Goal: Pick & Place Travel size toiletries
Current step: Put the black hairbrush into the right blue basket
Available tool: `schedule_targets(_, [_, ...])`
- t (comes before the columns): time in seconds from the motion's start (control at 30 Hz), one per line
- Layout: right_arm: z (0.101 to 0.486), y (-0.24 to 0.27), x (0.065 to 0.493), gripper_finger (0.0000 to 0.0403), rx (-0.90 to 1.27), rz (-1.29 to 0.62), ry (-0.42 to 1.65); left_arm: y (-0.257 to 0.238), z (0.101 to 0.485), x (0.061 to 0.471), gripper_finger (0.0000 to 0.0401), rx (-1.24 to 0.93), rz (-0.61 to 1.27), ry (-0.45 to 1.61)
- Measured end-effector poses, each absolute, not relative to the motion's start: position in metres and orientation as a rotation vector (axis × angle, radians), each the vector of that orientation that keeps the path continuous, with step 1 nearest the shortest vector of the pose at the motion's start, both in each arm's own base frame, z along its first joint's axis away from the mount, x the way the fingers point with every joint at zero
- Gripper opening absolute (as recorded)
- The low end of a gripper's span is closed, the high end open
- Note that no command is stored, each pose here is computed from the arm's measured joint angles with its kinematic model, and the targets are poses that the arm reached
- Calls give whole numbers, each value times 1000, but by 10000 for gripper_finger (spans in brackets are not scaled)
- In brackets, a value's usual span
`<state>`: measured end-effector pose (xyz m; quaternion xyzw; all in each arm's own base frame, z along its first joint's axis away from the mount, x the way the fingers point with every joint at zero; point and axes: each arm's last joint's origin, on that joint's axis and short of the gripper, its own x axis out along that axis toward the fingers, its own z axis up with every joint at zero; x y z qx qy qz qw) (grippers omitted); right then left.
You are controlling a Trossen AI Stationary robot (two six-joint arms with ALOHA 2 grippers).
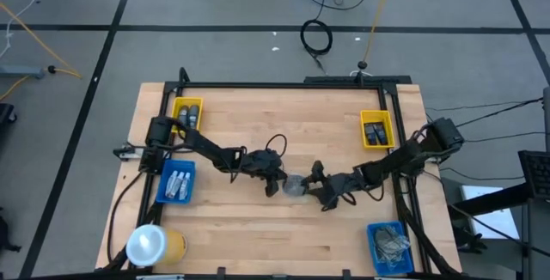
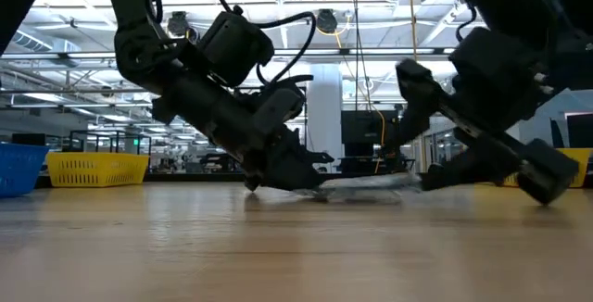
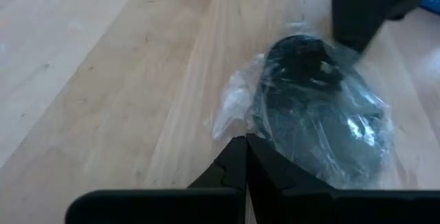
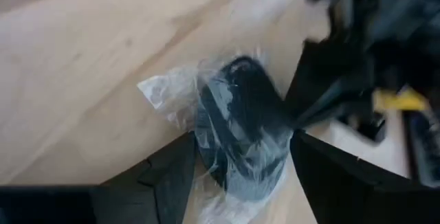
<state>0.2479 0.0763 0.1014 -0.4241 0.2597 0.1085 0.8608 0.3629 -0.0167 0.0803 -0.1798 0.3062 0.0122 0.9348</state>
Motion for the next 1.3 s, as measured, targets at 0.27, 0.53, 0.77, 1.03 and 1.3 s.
schedule_targets(0.27, [106, 80, 255, 182, -996, 186, 419, -16, 80, 365, 2, -357, 19, 599])
schedule_targets(0.53, [110, 82, 253, 28, -816, 123, 425, -14, 102, 364, 20, -307, 0, 550])
schedule_targets(0.77, [128, 88, 247, 33, -763, -27, 418, -1, 148, 351, 21, -217, 43, 542])
schedule_targets(1.03, [233, 87, 220, 15, -182, 103, 670, -15, 161, 346, 21, -103, 307, 483])
schedule_targets(1.3, [289, 82, 176, 20, 813, 149, 1375, -39, 113, 364, 21, -69, 358, 372])
